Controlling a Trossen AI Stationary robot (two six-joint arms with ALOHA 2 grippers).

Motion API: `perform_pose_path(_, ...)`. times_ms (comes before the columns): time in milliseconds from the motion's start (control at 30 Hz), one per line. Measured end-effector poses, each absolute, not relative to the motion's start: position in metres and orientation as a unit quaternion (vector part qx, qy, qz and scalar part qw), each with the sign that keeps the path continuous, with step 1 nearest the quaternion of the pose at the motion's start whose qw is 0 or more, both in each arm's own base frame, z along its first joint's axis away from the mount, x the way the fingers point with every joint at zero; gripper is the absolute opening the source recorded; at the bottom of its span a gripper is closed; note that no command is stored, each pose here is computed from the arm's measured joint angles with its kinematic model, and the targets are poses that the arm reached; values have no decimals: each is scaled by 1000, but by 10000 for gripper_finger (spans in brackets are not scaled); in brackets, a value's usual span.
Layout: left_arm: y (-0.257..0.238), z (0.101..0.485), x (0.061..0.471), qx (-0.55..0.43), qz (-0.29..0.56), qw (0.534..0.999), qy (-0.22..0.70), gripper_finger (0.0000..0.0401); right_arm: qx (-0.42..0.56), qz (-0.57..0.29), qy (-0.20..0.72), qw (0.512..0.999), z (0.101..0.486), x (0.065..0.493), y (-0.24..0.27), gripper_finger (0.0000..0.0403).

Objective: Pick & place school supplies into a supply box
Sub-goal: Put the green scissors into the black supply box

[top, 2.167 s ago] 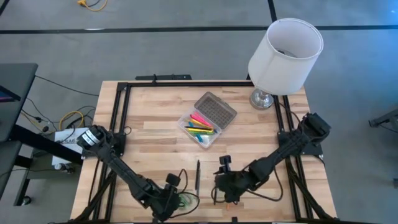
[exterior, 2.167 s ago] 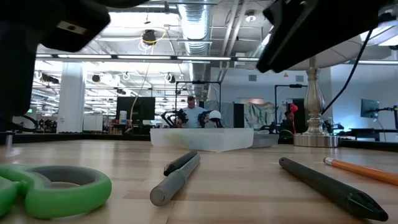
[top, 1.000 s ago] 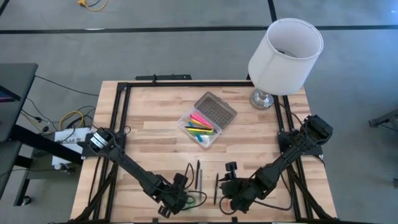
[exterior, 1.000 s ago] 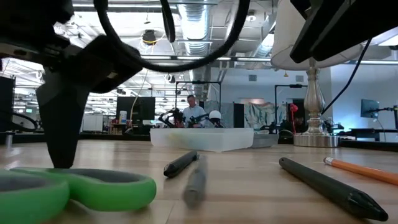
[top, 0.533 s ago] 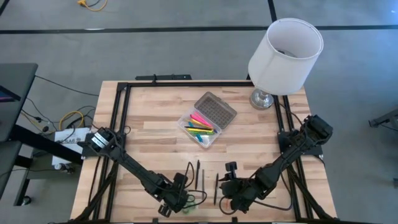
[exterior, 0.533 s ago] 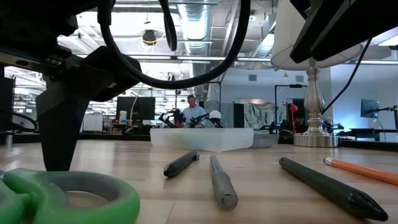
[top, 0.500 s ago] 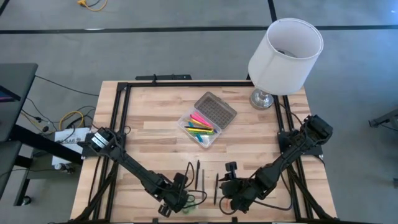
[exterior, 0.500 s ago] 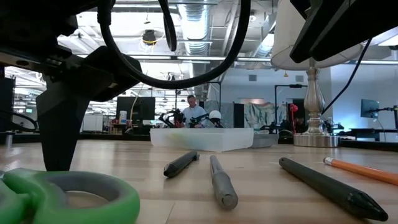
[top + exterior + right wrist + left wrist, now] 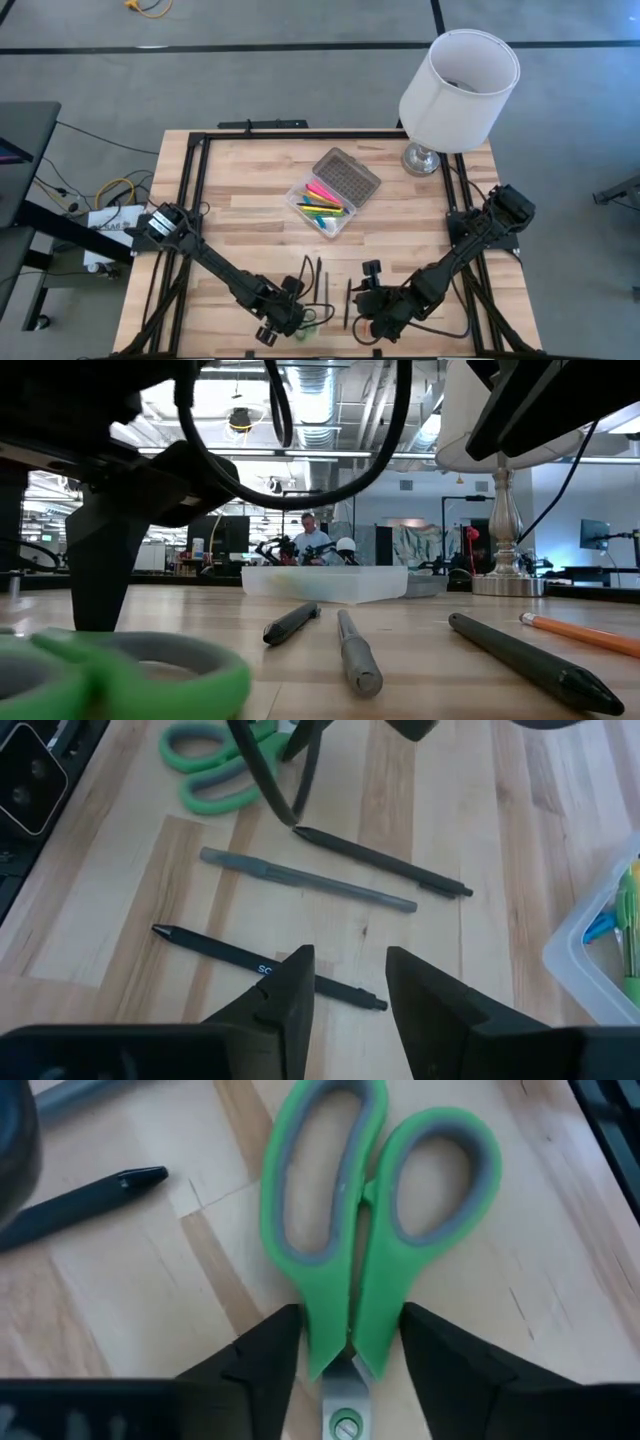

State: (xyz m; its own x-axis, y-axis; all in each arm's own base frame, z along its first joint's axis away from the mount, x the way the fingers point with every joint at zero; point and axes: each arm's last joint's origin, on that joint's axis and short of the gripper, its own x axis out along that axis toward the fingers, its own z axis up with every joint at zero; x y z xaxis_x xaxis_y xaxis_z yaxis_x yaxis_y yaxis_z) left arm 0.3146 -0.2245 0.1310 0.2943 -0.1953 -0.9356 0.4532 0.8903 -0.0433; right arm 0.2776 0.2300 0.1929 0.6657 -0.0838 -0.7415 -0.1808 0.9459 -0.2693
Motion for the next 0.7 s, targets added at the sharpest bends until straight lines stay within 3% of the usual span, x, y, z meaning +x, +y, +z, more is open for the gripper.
perform_pose_path(233,-217,131,317,107,-197,790,570,119,-155,23,410,899,193,277,230,120)
perform_pose_path(700,-214,130,316,110,-189,784,581,126,-156,23,411,898,192,277,230,120)
